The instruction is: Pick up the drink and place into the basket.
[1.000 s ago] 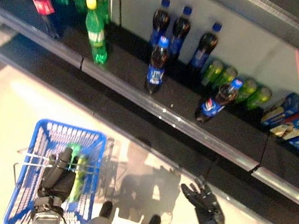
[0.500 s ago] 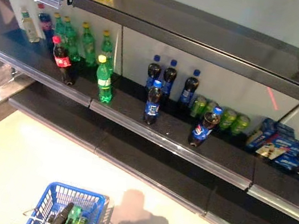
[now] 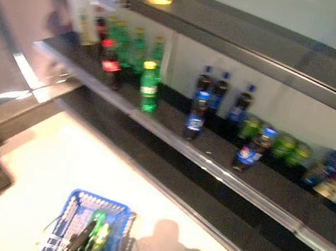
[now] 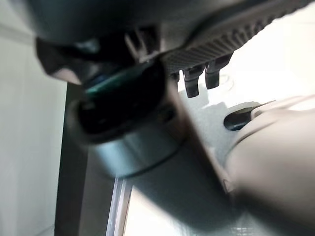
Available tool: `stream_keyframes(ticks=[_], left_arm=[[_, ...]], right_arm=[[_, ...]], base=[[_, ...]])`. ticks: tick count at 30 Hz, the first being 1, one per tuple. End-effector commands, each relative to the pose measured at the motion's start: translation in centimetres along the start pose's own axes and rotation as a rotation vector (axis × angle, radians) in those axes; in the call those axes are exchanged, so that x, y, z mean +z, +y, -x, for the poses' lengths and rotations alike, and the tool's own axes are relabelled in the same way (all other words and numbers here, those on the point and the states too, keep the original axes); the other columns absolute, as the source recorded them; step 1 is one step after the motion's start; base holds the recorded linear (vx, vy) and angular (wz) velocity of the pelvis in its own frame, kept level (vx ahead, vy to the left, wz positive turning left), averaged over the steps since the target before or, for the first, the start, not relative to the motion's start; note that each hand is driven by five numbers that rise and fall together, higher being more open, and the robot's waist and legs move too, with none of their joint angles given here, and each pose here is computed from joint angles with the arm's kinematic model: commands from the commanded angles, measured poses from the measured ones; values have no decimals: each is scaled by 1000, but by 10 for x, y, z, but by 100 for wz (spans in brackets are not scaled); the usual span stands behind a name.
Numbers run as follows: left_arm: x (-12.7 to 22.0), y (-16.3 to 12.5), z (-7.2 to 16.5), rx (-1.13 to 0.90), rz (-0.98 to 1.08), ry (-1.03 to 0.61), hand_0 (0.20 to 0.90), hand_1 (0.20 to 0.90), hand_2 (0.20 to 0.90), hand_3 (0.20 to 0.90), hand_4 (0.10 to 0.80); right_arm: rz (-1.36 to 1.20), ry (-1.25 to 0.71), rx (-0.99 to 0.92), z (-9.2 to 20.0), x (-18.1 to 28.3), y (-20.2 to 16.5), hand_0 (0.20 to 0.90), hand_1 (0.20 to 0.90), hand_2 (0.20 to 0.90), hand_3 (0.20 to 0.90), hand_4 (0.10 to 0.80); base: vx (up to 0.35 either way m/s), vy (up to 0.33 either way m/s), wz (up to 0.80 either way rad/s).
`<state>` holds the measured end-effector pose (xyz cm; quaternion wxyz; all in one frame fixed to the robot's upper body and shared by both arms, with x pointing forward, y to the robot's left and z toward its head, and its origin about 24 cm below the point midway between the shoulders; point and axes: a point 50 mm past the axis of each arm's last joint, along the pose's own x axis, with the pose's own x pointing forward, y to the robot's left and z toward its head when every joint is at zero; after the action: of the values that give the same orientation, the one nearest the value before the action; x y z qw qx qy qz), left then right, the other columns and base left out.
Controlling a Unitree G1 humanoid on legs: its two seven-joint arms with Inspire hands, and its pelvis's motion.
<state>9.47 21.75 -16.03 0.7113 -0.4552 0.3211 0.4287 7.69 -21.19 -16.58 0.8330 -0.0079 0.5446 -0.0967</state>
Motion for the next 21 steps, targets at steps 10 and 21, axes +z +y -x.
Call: stream_keyframes(ticks=[10, 21], left_arm=[[22, -11, -3, -50, -128, -96, 300, 300, 300, 200, 100], [42, -16, -5, -104, -205, -141, 300, 300, 300, 200, 100]], right_arm=[[-46, 5, -118, 6, -13, -28, 900, 900, 900, 900, 800], [-172, -79, -81, 1, 8, -12, 900, 900, 900, 900, 800]], base=[[134, 553, 31], [198, 293, 34]])
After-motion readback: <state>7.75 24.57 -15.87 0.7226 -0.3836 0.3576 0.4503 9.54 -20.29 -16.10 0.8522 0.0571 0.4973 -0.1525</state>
